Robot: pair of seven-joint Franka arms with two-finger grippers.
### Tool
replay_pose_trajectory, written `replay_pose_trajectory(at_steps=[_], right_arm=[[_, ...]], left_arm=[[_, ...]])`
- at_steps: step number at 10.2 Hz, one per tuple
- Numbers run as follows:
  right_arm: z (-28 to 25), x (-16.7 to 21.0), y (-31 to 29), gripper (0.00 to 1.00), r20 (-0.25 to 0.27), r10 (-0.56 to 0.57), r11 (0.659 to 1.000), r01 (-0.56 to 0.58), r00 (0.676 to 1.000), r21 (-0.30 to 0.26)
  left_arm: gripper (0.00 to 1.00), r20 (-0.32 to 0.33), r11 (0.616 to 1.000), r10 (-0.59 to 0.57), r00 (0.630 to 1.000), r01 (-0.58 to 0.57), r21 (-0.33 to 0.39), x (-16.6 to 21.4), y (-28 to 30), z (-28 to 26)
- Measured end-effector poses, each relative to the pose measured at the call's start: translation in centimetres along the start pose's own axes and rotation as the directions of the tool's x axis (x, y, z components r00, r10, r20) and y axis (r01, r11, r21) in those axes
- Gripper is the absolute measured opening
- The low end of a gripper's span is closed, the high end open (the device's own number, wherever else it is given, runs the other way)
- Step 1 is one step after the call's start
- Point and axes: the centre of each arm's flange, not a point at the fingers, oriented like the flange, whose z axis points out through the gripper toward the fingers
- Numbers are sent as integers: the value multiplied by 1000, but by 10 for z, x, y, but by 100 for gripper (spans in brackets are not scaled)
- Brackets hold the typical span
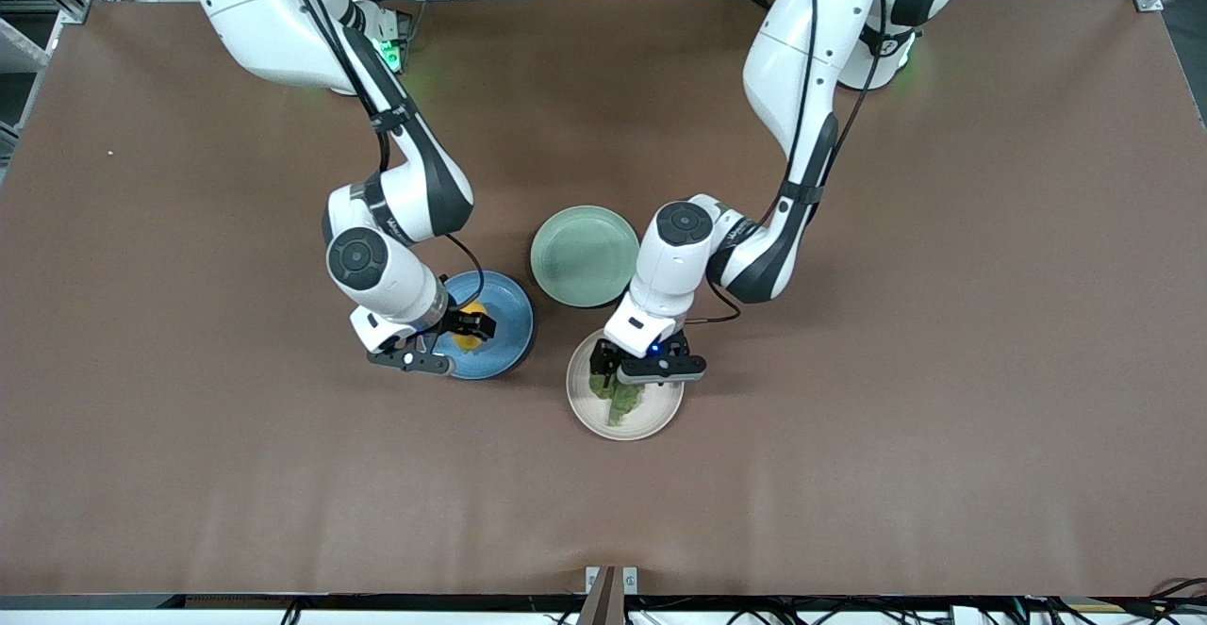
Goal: Pick lemon and lettuce from blue and beige plates
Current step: 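Close the right gripper on the lemon while the left gripper grips lettuce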
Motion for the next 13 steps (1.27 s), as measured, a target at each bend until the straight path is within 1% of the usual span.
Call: replay_pose_trajectory(at_steps=[2, 6, 8, 9, 10, 11, 12, 13], right_arm=[[11, -4, -1, 100, -2, -5, 1000, 5, 1000, -2], [28, -9, 0, 100, -8, -8, 1000, 8, 1000, -4], [40, -10, 2, 100, -3, -8, 1000, 8, 1000, -10], [42, -11, 2, 90, -1, -8, 1000, 8, 1000, -11], [42, -11, 2, 86, -2, -8, 1000, 8, 1000, -11], [41, -10, 1, 72, -4, -8, 1000, 8, 1000, -10], [39, -9, 1, 63, -7, -7, 1000, 7, 1000, -8], [38, -8, 0, 63, -10, -6, 1000, 6, 1000, -6]], left_arm=[[100, 6, 1000, 16, 1000, -16, -2, -13, 5, 8], [100, 10, 1000, 19, 1000, -19, 13, -16, -1, 18], [100, 10, 1000, 19, 1000, -19, 20, -16, -5, 21], [100, 11, 1000, 19, 1000, -19, 21, -16, -5, 22], [100, 12, 1000, 19, 1000, -19, 22, -17, -5, 22], [100, 12, 1000, 19, 1000, -20, 22, -17, -5, 23], [99, 12, 1000, 19, 1000, -20, 22, -17, -5, 23], [86, 10, 1000, 16, 1000, -17, 21, -16, -5, 22]])
